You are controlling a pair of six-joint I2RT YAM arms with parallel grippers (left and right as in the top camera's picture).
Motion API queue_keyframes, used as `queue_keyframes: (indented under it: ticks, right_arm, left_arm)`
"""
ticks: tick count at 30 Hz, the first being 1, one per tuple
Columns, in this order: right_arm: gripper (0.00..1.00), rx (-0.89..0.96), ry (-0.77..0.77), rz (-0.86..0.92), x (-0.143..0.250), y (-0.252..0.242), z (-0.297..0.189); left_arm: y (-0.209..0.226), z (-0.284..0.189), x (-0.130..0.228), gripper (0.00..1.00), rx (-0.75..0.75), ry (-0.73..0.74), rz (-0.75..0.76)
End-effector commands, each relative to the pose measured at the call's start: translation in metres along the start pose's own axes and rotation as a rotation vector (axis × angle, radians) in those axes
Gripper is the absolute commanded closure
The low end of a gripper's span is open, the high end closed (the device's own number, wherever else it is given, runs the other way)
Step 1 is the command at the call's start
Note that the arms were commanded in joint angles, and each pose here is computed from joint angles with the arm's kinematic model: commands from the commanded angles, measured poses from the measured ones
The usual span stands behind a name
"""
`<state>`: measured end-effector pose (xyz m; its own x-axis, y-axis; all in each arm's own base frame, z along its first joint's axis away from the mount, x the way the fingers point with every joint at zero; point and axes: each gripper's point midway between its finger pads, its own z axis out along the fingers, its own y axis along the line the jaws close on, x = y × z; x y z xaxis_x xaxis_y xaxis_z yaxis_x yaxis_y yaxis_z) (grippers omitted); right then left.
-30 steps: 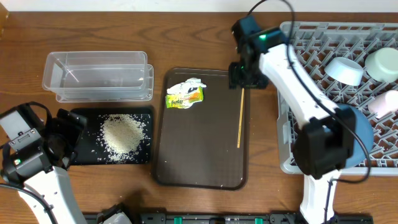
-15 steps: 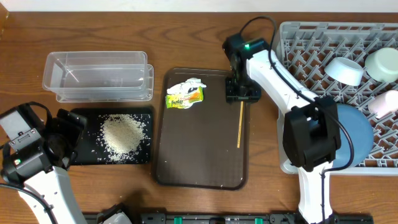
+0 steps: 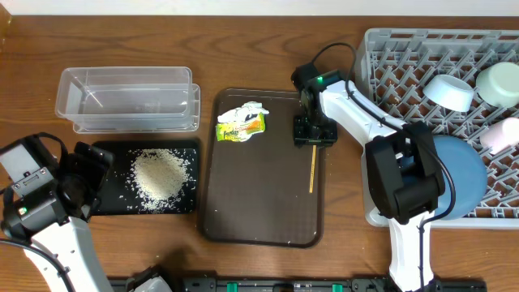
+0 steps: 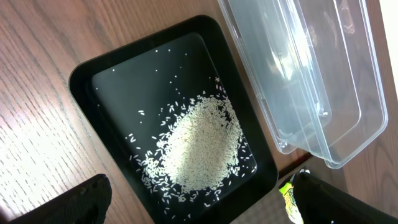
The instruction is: Sort waste into correct bins and load items into the dishwasher rack
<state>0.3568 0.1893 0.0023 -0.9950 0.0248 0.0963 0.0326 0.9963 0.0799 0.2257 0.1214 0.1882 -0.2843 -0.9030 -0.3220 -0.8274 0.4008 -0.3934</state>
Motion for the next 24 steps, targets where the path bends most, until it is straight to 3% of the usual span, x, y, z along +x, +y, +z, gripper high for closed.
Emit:
queue_keyframes:
  ticks: [1,8,11,19,24]
  right_arm:
    - [0.55,0.01,0.025,0.01,0.011,0.004,0.013]
    - [0.75,0.02,0.002,0.042,0.016,0.012,0.03]
    - [0.99,0.022,0.003,0.034,0.02,0.016,0.033]
    - [0.99,0.003,-0.01,0.021,0.008,0.02,0.001]
    - [0.99,-0.042,-0.104,-0.029,-0.021,0.004,-0.073]
  left_arm:
    - [-0.002,-0.005,-0.007,0.04,0.001,-0.026,-0.002]
    - [-0.002,-0.005,-0.007,0.05,0.001,-0.026,-0.002]
    - [-0.002,-0.005,-0.007,0.04,0.0,-0.026,-0.002]
    - [-0.002,-0.005,-0.007,0.05,0.001,-0.026,-0.002]
    - [-0.002,-0.005,-0.007,0.05,0.001,-0.026,-0.002]
